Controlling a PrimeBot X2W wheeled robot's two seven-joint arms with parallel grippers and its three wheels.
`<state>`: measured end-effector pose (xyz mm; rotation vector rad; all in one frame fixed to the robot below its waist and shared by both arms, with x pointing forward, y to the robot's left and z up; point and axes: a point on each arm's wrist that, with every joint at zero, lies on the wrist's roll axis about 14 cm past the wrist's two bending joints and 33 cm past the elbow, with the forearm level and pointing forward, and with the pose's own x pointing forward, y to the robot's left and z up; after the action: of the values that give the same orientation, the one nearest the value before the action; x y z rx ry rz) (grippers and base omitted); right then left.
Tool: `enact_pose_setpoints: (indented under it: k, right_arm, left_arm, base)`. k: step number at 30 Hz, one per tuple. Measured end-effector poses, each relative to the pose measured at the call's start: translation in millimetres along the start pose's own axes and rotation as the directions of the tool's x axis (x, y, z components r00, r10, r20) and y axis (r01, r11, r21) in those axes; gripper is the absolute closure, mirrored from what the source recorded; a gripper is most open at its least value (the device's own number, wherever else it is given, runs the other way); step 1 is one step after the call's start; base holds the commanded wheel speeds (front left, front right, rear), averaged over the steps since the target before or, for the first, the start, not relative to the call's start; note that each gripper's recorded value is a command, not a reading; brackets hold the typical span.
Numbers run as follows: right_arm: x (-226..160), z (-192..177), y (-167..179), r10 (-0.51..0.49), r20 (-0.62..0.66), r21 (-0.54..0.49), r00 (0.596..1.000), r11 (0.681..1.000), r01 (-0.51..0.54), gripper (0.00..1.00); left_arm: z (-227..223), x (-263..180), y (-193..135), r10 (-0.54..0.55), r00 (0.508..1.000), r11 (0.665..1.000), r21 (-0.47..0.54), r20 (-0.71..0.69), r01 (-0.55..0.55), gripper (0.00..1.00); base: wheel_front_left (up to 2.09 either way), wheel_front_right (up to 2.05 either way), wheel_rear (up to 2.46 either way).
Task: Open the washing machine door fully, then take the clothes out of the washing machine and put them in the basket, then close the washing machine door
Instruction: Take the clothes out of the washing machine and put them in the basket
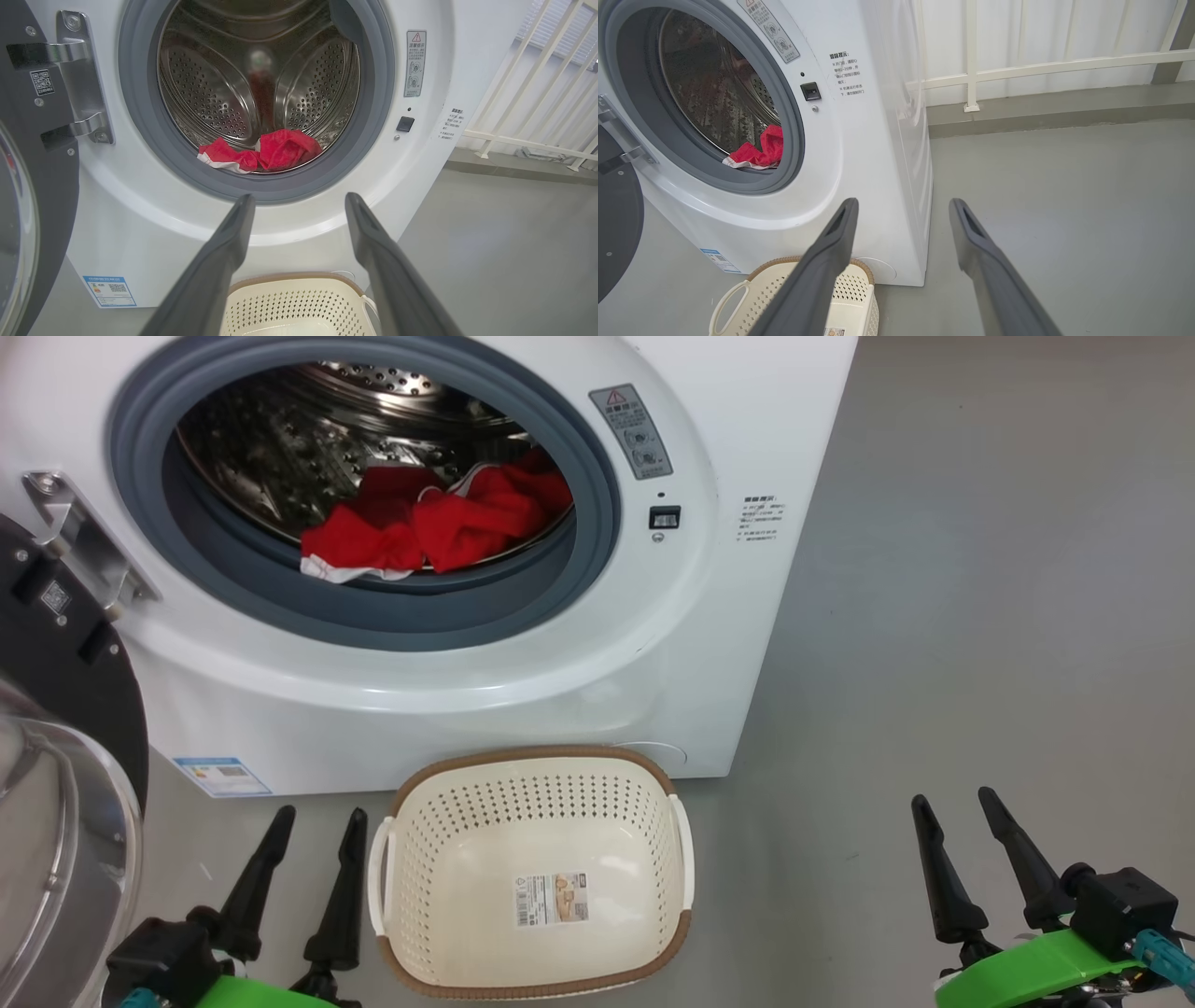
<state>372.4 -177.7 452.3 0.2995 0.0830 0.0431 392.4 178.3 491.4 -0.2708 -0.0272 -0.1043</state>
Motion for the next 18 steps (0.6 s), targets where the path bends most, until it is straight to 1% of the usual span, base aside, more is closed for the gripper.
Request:
enact_pose_setpoints:
  k: [9,12,13,18]
  right_arm:
    - [2,-7,-1,-0.003,-0.021,0.003,1.000,1.000,0.003,0.00]
    - [7,-9,-1,-0.004,-0.024,0.005,1.000,1.000,0.004,0.00]
    - [13,-8,1,0.001,-0.019,0.007,1.000,1.000,-0.001,0.00]
    - [24,-12,9,0.015,-0.026,0.019,1.000,1.000,-0.014,0.00]
  left_arm:
    - [-11,7,-2,-0.009,0.999,1.000,-0.003,-0.032,0.009,0.00]
    - [-9,25,-6,-0.029,0.999,1.000,0.005,-0.024,0.029,0.00]
    - [-7,39,-13,-0.055,0.998,0.998,0.013,-0.020,0.055,0.00]
    - [-13,75,-19,-0.093,0.995,0.994,0.051,-0.045,0.095,0.00]
  base:
    - [0.00,0.00,0.00]
    - [0.00,0.00,0.00]
    - [0.00,0.00,0.00]
    - [0.00,0.00,0.00]
